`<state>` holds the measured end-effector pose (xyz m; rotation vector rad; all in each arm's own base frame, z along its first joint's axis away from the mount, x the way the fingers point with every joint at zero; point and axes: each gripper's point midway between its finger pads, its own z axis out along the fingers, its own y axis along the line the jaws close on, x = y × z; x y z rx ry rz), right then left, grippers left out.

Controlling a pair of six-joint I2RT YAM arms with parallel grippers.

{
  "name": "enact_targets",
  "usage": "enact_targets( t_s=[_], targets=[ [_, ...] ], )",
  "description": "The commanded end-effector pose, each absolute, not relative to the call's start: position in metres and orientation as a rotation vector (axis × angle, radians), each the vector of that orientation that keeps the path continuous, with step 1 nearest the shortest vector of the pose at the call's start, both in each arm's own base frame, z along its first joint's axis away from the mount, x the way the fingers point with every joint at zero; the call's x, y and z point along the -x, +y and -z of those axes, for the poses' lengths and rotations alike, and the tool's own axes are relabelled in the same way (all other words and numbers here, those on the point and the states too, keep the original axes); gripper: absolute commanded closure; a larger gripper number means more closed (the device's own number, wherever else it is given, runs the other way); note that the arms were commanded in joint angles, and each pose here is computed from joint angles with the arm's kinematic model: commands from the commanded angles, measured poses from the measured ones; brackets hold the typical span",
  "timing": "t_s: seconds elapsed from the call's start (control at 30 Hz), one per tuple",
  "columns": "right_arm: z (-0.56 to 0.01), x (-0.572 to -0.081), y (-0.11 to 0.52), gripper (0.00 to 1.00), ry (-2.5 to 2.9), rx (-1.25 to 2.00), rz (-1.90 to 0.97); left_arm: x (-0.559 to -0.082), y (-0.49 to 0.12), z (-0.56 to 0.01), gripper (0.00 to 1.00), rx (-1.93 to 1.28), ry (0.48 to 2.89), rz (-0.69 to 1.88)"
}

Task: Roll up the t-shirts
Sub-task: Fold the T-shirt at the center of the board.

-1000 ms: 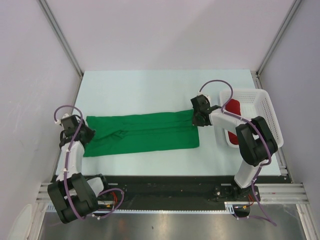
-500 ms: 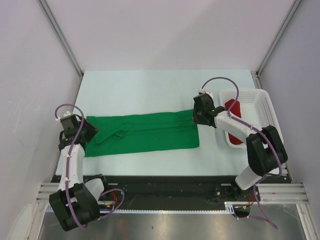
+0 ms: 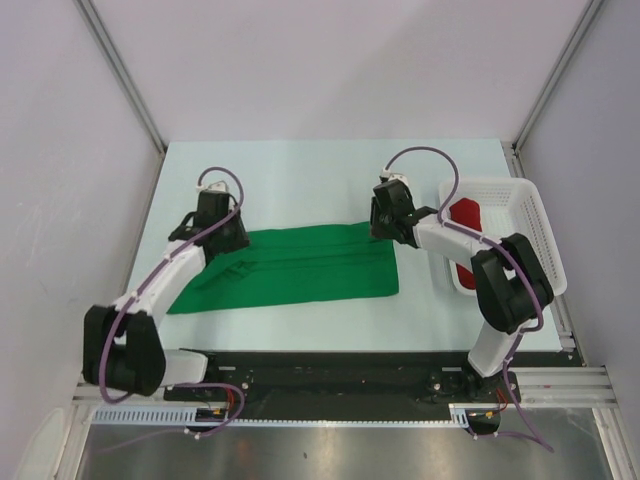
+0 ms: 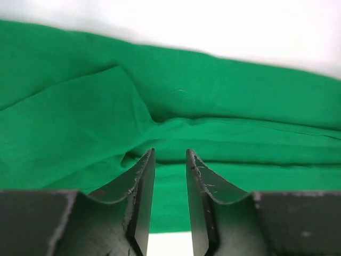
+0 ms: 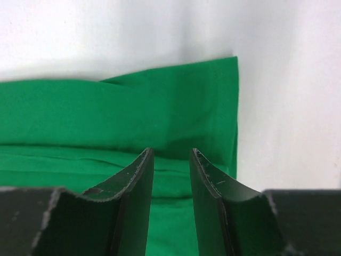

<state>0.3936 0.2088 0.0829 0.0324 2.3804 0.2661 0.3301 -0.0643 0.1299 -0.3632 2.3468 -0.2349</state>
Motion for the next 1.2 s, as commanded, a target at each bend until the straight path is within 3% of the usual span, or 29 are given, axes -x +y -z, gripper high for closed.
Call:
enact_targets(
  t_s=[0.0, 0.17, 0.67, 1.17],
  targets=[
    [-0.094, -0.412, 0.226, 0.63, 2.314, 0.001, -0.287, -0.355, -0.066, -0.126, 0.67, 0.359, 2.342, 0.122],
    [-0.078, -0.408, 0.223, 0.65, 2.359, -0.001, -0.247, -0.365, -0.07, -0.097, 0.77, 0.358, 2.407, 0.066],
    [-0.064, -0.384, 0.22, 0.69, 2.451, 0.02, -0.199, -0.358, -0.074, -0.065, 0.83, 0.328, 2.485, 0.063],
    [-0.086, -0.365, 0.213, 0.69, 2.426, 0.017, -0.201, -0.312, -0.072, -0.04, 0.86, 0.386, 2.534, 0.107]
  ],
)
